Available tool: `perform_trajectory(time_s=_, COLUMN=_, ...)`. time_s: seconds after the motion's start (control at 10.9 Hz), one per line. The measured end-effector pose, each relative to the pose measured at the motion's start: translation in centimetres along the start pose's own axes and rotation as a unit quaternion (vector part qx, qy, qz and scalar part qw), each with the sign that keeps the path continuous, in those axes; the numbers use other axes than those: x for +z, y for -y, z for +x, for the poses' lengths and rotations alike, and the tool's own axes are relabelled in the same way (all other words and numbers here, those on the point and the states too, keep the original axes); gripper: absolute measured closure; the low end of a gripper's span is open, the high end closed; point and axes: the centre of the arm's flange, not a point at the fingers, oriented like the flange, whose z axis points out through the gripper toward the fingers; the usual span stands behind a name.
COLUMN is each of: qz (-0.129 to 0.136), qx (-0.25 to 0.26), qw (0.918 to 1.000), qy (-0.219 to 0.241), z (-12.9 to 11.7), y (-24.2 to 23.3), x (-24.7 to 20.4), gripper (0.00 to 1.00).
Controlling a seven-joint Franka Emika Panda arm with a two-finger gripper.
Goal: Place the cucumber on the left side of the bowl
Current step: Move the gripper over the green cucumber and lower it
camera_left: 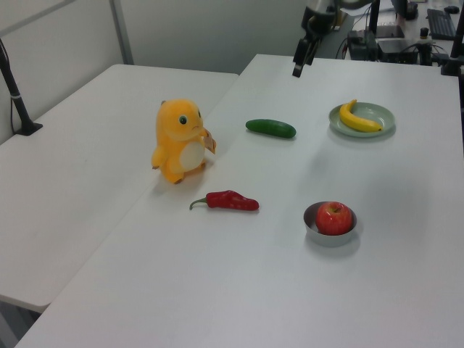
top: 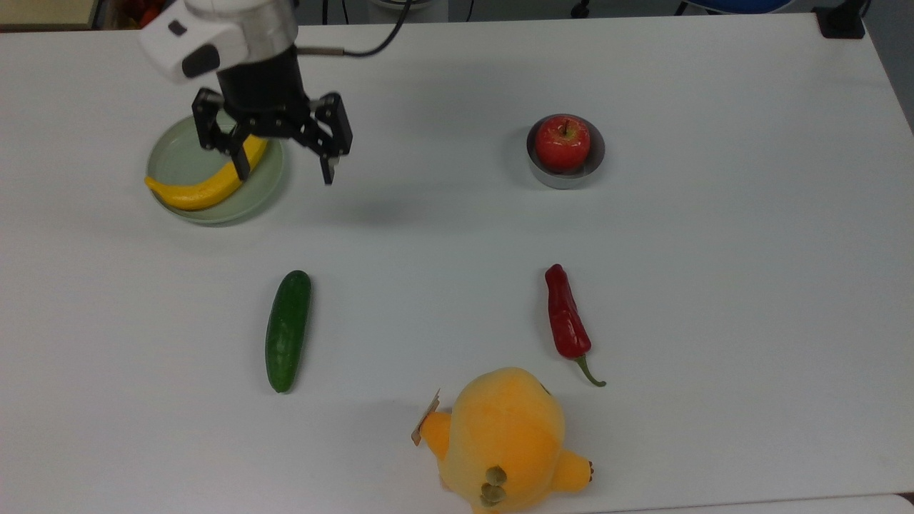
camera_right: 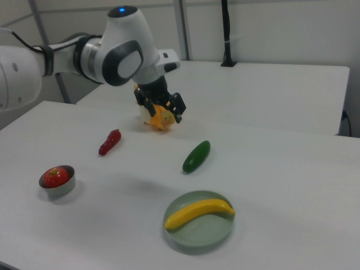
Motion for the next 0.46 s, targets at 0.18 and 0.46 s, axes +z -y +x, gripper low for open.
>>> perform_trajectory(time_s=0.18, qz=-0.008, qx=0.007, qw=0.9998, qy=-0.015, z=0.7, y=-1.2, x=3.1, gripper=0.0)
perform_trajectory(time_s=0.46, qz=-0.022, qx=0.017, qw=0.9986, qy=-0.046, z=1.5, y=-3.0, x=7.6, gripper=0.0)
